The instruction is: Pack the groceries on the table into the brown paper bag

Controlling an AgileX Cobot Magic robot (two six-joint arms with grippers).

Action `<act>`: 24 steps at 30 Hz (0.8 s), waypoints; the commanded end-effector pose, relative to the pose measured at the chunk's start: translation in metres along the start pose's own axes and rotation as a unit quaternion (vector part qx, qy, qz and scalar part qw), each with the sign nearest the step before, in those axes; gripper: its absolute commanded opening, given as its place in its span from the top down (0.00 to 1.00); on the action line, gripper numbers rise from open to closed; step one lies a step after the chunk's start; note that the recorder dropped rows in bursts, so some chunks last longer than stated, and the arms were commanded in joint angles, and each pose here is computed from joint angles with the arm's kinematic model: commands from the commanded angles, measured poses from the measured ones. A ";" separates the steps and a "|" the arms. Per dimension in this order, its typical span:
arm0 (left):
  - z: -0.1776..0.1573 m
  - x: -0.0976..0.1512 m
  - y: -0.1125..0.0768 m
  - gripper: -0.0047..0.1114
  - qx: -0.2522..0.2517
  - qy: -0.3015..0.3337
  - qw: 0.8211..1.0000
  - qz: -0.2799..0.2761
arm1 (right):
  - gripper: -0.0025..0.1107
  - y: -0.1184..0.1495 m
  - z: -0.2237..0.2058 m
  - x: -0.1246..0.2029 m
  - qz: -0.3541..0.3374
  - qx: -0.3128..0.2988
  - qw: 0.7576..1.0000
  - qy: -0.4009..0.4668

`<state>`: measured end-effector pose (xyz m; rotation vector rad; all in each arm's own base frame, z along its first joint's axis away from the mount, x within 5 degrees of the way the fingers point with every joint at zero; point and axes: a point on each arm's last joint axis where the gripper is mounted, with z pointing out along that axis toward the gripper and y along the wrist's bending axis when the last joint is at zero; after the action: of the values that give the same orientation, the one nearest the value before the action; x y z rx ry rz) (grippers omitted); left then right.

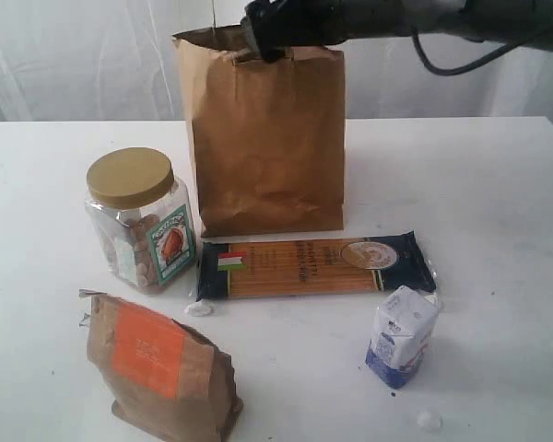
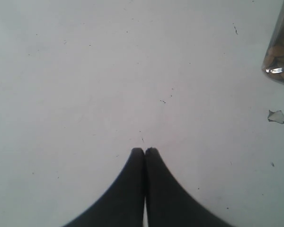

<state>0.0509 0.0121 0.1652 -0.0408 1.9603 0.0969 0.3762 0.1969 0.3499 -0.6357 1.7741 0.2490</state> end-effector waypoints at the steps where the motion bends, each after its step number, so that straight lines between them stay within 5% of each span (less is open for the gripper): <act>1: 0.000 0.001 0.000 0.96 0.001 -0.001 1.000 0.003 | 0.16 0.000 -0.017 -0.011 -0.007 -0.010 1.000 0.004; 15: 0.000 0.001 0.000 0.96 0.001 -0.001 1.000 0.003 | 0.16 0.011 -0.042 0.002 -0.049 -0.086 0.985 0.139; 24: 0.000 0.001 0.000 0.96 0.001 -0.001 1.000 0.003 | 0.16 -0.004 -0.041 -0.034 -0.014 0.008 0.999 -0.046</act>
<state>0.0509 0.0121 0.1652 -0.0408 1.9603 0.0969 0.3466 0.1861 0.3781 -0.7616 1.8010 0.2276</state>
